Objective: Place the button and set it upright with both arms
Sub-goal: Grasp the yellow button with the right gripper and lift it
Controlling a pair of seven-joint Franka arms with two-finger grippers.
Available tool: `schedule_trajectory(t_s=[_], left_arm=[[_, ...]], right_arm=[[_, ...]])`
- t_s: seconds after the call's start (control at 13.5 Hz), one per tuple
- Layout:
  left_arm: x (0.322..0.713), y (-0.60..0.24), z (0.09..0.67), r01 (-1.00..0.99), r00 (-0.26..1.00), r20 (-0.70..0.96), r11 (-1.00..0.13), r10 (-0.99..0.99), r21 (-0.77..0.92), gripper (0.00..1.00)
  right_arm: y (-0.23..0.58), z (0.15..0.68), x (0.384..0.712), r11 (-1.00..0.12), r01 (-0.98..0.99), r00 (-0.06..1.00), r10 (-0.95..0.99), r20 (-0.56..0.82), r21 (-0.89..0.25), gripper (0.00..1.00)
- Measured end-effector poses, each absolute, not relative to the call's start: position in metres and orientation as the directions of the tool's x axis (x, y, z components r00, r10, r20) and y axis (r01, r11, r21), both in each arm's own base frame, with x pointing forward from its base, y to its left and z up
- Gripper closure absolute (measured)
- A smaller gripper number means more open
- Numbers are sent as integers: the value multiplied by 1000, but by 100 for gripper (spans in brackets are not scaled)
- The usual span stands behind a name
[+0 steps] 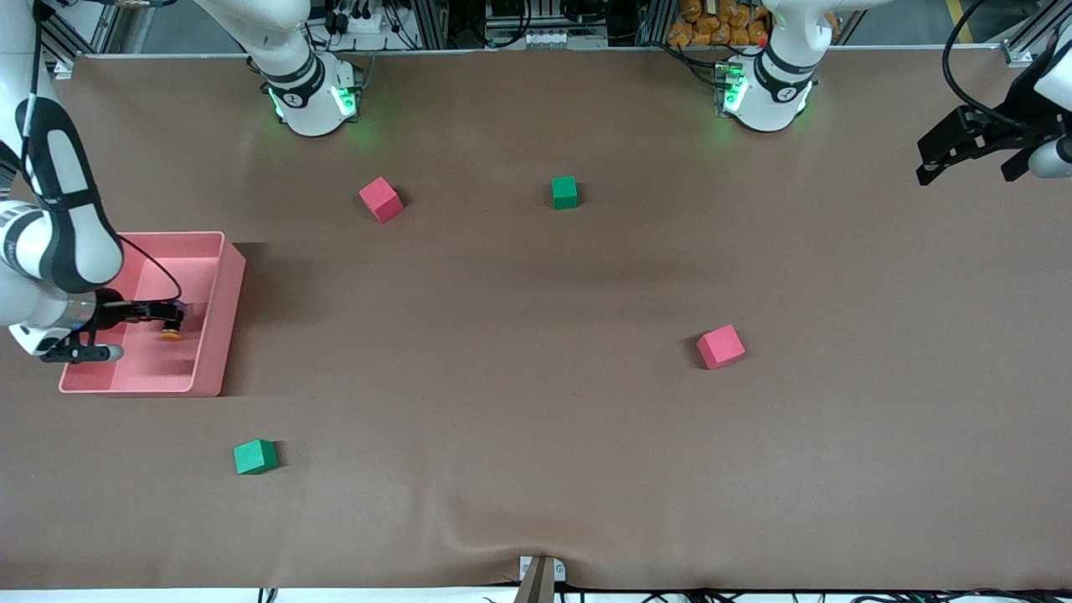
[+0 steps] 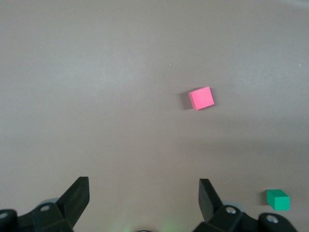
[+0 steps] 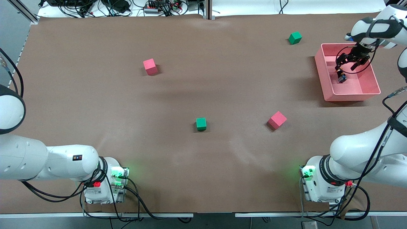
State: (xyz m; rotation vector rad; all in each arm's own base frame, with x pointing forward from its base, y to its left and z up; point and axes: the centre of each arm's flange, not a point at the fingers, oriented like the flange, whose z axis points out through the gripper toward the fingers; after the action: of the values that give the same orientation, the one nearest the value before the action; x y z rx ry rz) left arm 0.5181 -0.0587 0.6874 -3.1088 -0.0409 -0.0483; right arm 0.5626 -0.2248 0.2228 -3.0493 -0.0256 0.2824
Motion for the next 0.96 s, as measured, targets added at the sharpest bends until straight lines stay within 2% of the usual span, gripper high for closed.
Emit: schedule_trajectory(t_s=[0.59,0.67,0.74,0.82,0.96], left_arm=[[516,-55,688,33,999,19,-999,32,-34,0],[516,-55,688,34,999,18,-999,33,-34,0],[516,-54,688,35,999,18,-999,34,-34,0],[516,-54,687,35,999,17,-999,34,-34,0],[516,-54,686,35,999,14,-999,35,-34,0]], right_arm=[[-231,188,553,-996,22,986,35,-165,-82,0],[-230,182,553,-996,22,986,35,-165,-83,6],[-230,178,552,-996,23,986,37,-165,-84,7],[-230,175,552,-996,29,985,43,-166,-86,16],[-232,178,553,-995,48,986,61,-158,-84,43]])
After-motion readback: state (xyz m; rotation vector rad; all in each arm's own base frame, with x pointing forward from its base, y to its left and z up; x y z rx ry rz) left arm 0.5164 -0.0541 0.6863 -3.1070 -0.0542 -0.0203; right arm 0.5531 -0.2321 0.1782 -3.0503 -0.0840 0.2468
